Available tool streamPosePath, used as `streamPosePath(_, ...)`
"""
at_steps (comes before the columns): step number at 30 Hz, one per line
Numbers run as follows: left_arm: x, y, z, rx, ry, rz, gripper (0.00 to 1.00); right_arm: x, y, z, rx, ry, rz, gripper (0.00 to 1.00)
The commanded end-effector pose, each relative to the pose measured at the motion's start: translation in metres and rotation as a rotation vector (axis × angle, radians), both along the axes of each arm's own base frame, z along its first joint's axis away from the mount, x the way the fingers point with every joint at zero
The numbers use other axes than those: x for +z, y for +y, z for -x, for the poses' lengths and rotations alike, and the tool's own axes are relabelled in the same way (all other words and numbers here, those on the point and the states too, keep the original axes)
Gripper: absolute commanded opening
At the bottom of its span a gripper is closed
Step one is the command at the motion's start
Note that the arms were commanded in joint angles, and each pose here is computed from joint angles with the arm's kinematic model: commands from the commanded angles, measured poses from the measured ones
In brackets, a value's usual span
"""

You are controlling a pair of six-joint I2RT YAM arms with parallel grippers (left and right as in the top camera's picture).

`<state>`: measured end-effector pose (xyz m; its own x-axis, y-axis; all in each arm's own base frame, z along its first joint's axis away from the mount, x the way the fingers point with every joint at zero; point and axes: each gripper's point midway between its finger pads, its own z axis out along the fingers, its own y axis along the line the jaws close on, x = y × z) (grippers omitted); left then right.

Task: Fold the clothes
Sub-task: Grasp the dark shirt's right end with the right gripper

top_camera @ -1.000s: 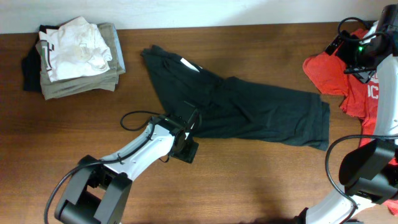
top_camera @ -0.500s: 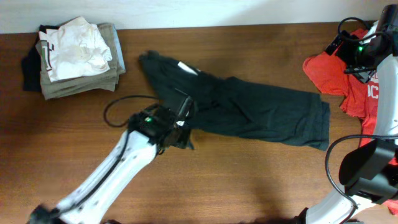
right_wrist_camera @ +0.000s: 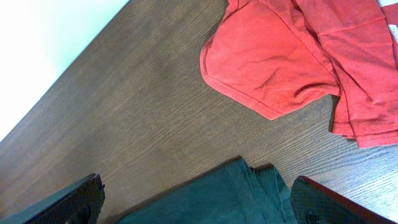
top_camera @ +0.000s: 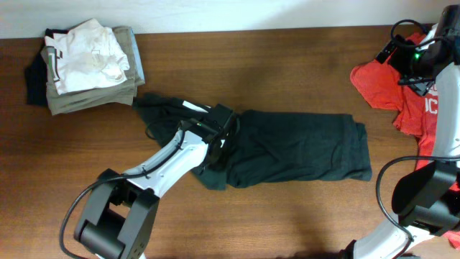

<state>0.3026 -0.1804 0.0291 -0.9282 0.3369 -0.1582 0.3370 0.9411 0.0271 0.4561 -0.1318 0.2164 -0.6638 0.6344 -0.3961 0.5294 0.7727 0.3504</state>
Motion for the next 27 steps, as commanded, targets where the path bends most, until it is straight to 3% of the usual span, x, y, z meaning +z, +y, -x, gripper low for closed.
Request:
streamPosePath(1,0.04,-0.007,0.015,-0.016,0.009,0.087,0.45,0.01,-0.001,-0.001,0.006,-0.023,0.019,0.99)
streamPosePath(5,0.082,-0.018,0.058,-0.153,0.008,0.126,0.54,0.011,-0.002,-0.003,0.005,-0.032,0.026,0.99)
streamPosePath(9,0.04,-0.012,0.095,-0.129,0.064,0.014,0.61,0.005,0.006,0.007,0.013,0.015,-0.013,0.99)
streamPosePath(10,0.022,-0.009,0.096,-0.13,0.051,0.013,0.72,0.001,0.015,0.016,0.03,0.049,-0.06,0.99)
streamPosePath(15,-0.037,-0.002,0.083,-0.147,0.066,-0.104,0.72,-0.01,0.023,0.039,0.029,0.154,-0.095,0.99)
streamPosePath(22,-0.03,-0.008,0.053,-0.113,-0.071,-0.118,0.71,-0.018,0.026,0.046,0.038,0.19,-0.104,0.99)
streamPosePath(23,-0.031,-0.007,0.053,-0.113,-0.068,-0.12,0.65,-0.019,0.026,0.047,0.061,0.192,-0.094,0.99)
streamPosePath(25,-0.031,-0.004,0.057,-0.114,-0.054,-0.132,0.08,-0.02,0.03,0.057,0.081,0.228,-0.101,0.98)
streamPosePath(26,-0.031,-0.002,0.058,-0.106,-0.046,-0.137,0.0,-0.015,0.032,0.064,0.078,0.234,-0.105,0.95)
streamPosePath(27,-0.031,-0.002,0.059,-0.08,-0.042,-0.135,0.0,0.0,0.037,0.072,0.081,0.214,-0.101,0.94)
